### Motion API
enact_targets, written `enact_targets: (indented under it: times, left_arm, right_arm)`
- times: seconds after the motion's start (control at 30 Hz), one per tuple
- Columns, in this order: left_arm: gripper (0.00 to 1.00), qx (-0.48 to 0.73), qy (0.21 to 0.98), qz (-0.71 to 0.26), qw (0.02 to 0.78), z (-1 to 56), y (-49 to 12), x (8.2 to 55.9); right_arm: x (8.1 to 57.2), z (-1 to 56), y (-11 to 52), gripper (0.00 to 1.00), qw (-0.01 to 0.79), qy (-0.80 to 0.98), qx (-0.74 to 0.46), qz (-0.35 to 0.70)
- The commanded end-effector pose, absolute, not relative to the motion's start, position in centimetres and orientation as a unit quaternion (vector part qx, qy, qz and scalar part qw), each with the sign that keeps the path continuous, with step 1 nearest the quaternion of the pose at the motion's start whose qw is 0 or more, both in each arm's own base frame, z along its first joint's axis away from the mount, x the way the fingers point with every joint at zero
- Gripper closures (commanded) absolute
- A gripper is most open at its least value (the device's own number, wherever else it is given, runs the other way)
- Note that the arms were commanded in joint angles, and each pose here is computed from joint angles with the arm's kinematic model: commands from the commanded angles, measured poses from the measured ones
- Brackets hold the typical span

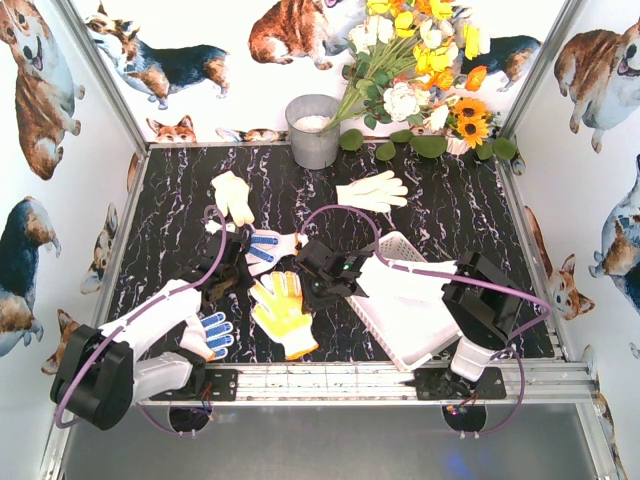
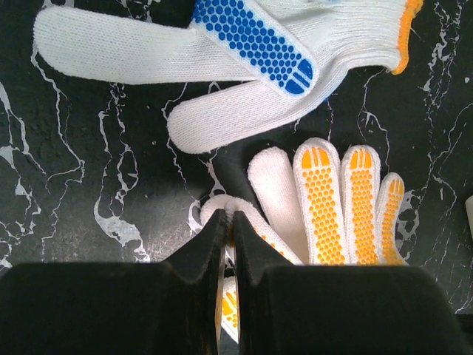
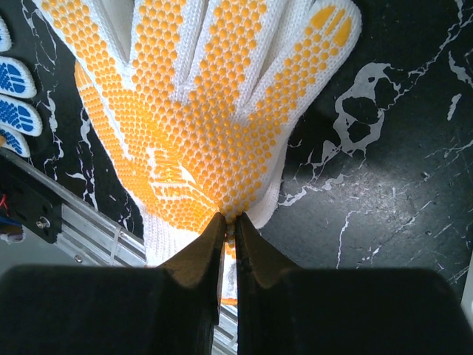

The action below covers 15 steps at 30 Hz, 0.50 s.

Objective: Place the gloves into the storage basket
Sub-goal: Pair the glove with the glove.

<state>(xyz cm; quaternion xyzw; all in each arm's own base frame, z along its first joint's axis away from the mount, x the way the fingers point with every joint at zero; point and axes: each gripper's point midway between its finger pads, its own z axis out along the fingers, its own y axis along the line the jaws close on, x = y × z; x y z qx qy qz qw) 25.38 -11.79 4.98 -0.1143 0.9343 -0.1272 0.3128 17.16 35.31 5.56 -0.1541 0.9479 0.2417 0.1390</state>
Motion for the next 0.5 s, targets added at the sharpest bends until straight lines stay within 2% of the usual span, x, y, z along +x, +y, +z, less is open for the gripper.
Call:
enact_targets:
  times: [0.0, 0.47]
  left_arm:
    - [1.0, -0.115, 0.928, -0.127, 0.332, 5.4, -11.5, 26.6]
    - [1.0, -0.126, 0.932, -0.127, 0.317, 3.7, -11.0, 26.5]
  right_arm:
    - [18.2, 7.0, 37.3, 1.0, 0.161, 0.937, -0.158, 0.267]
    - [18.5, 5.7, 37.5, 1.0, 0.159, 0.94, -0.159, 0.258]
